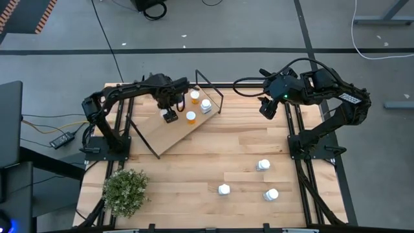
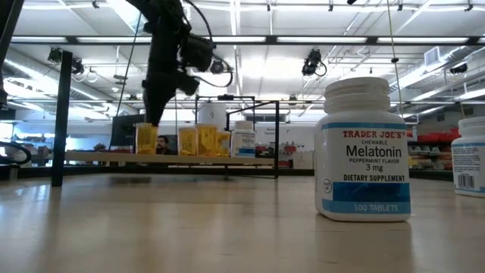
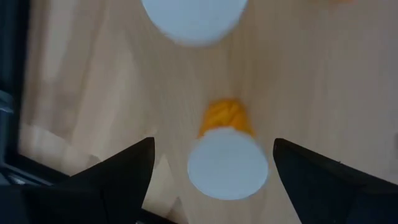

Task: Pick and place medicine bottles onto shelf by color
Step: Put the white pill bottle on the shelf

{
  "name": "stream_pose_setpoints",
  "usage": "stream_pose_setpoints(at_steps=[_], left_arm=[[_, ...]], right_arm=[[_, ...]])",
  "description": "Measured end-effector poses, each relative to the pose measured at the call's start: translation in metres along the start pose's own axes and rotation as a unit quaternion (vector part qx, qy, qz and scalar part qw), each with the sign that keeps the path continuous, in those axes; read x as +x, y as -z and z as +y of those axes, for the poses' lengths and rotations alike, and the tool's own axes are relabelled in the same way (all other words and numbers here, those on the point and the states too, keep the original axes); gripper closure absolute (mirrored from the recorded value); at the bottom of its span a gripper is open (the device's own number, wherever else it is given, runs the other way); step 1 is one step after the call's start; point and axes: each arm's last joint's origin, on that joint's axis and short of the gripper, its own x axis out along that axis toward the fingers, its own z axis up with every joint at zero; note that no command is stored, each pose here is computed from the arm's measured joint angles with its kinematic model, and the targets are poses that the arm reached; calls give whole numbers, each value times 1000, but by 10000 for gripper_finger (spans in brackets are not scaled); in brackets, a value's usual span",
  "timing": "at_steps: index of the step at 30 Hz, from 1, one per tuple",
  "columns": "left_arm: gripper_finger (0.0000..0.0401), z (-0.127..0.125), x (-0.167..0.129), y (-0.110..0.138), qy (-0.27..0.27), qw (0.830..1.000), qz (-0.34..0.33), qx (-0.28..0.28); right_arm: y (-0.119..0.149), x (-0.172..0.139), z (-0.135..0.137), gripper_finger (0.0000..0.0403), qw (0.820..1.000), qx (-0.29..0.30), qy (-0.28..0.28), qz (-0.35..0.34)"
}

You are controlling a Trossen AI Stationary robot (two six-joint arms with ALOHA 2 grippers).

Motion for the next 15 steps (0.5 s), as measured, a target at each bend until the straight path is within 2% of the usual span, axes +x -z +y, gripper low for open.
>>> stream_pose_setpoints(at_steps=[5, 8, 15], left_arm=[[67, 3, -30, -9, 0, 999, -43, -3], [67, 2, -47, -11, 18, 998, -58, -1], [67, -15, -82, -13, 29, 995, -95, 0]], right_arm=[[0, 0, 0, 120, 1000, -7, 0, 0], [0, 0, 0, 120, 1000, -8, 0, 0], [0, 0, 0, 120, 1000, -20, 0, 0]])
